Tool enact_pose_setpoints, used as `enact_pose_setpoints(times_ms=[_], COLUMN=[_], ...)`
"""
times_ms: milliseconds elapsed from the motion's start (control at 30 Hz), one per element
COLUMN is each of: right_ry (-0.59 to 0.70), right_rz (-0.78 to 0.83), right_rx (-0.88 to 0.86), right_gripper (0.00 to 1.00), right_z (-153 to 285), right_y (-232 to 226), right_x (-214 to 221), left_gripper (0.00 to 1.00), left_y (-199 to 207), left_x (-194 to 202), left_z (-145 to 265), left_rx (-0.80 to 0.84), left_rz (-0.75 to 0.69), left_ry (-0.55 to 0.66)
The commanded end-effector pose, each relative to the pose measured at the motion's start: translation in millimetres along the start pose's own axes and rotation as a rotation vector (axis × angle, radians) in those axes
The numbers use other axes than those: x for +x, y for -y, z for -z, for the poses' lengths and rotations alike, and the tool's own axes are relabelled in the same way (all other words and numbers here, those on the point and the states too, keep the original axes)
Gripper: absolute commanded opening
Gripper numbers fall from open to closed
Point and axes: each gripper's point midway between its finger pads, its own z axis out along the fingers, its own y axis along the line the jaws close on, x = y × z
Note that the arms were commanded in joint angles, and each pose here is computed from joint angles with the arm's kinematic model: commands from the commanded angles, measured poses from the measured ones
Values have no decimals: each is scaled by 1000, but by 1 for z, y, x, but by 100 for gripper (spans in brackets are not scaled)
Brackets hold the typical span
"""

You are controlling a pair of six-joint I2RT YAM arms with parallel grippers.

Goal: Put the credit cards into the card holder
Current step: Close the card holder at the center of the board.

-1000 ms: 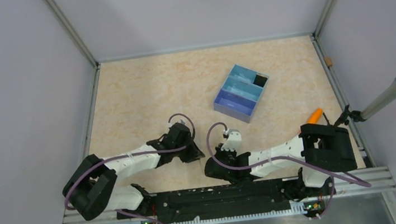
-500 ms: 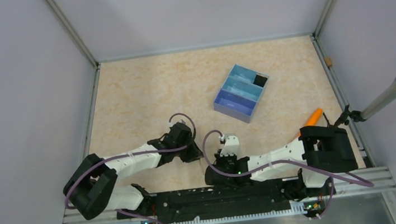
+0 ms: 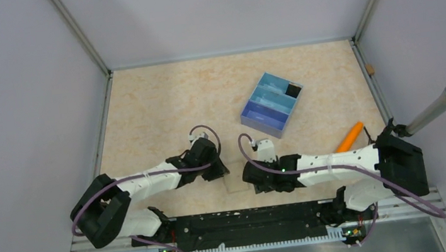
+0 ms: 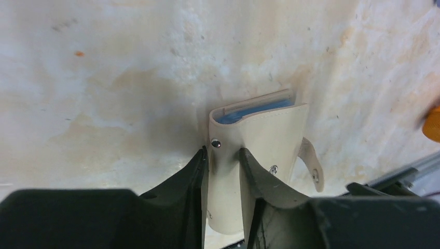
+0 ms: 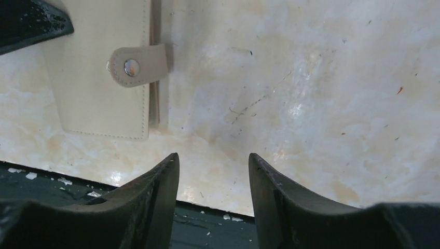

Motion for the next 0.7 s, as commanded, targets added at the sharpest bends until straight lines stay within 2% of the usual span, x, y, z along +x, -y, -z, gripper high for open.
enact_pose_setpoints(times_ms=[0,100,300,400,667], right_ry=[-83,-81,-55,-67,-94], right_rz=[82,91,123,136,158], right_rx=[-97,-160,-217,-195,-69], right_gripper=[54,58,58,53,35], right_z=[15,17,16,4,-17], right_y=[-9,-22,-51,-57,-44], right_x=[-15,-31,-67,-76,-78], left_gripper=[36,43,52,53,49], left_y=[-17,-14,-12,-5,-5], left_x=[-23,-29,-27,-21,-8], left_z=[9,21,37,37,27], left_rx=[-86,-75,-36,31,66], left_rz=[-63,-78,-71,-50,-33], left_ry=[129,157,168,153,103])
